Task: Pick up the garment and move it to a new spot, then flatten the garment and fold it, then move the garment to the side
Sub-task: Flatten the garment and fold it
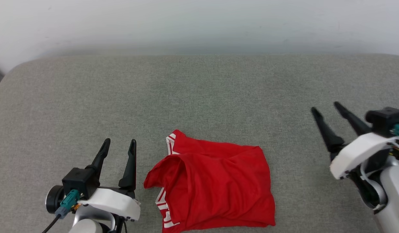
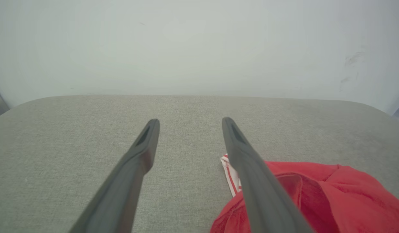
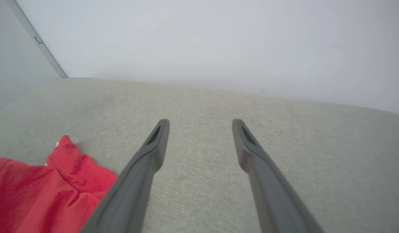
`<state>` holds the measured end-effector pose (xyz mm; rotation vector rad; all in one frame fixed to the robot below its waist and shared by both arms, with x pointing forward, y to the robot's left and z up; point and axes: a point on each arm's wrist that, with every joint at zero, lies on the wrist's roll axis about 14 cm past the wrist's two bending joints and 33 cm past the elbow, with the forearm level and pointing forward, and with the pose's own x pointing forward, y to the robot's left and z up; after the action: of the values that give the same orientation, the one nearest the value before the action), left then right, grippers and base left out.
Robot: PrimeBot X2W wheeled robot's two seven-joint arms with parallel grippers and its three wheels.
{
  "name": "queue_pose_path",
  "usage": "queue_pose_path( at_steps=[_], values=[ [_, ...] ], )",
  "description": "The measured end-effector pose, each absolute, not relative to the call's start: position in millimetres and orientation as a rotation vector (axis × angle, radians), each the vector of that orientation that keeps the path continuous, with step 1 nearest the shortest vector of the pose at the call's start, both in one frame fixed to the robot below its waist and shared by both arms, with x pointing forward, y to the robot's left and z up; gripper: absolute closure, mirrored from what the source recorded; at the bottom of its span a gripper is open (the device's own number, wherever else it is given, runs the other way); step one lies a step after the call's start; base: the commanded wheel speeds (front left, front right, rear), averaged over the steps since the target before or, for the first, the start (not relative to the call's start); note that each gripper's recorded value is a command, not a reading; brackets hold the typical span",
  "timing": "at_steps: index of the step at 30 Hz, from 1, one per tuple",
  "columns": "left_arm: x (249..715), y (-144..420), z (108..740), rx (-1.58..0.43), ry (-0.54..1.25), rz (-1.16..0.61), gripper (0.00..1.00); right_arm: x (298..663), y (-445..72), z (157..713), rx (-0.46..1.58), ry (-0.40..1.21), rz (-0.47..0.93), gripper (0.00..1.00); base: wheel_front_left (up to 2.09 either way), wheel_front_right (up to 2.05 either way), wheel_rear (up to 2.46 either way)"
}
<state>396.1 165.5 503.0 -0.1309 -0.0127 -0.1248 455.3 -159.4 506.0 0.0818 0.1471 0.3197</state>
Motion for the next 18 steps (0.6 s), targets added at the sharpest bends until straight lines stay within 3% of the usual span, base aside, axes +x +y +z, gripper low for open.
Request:
queue_pose_path(
  at_steps=[7, 18],
  values=[
    [394.5, 177.3, 507.4, -0.121, -0.028, -0.074, 0.00, 430.6, -204.2, 543.0, 0.047, -0.071, 0.156, 0.00, 0.00, 0.00, 0.00],
    [366.9, 190.8, 502.6, -0.096, -0.014, -0.029, 0.00, 369.9, -183.5, 528.6, 0.098, -0.037, 0.133, 0.00, 0.00, 0.00, 0.00]
  ],
)
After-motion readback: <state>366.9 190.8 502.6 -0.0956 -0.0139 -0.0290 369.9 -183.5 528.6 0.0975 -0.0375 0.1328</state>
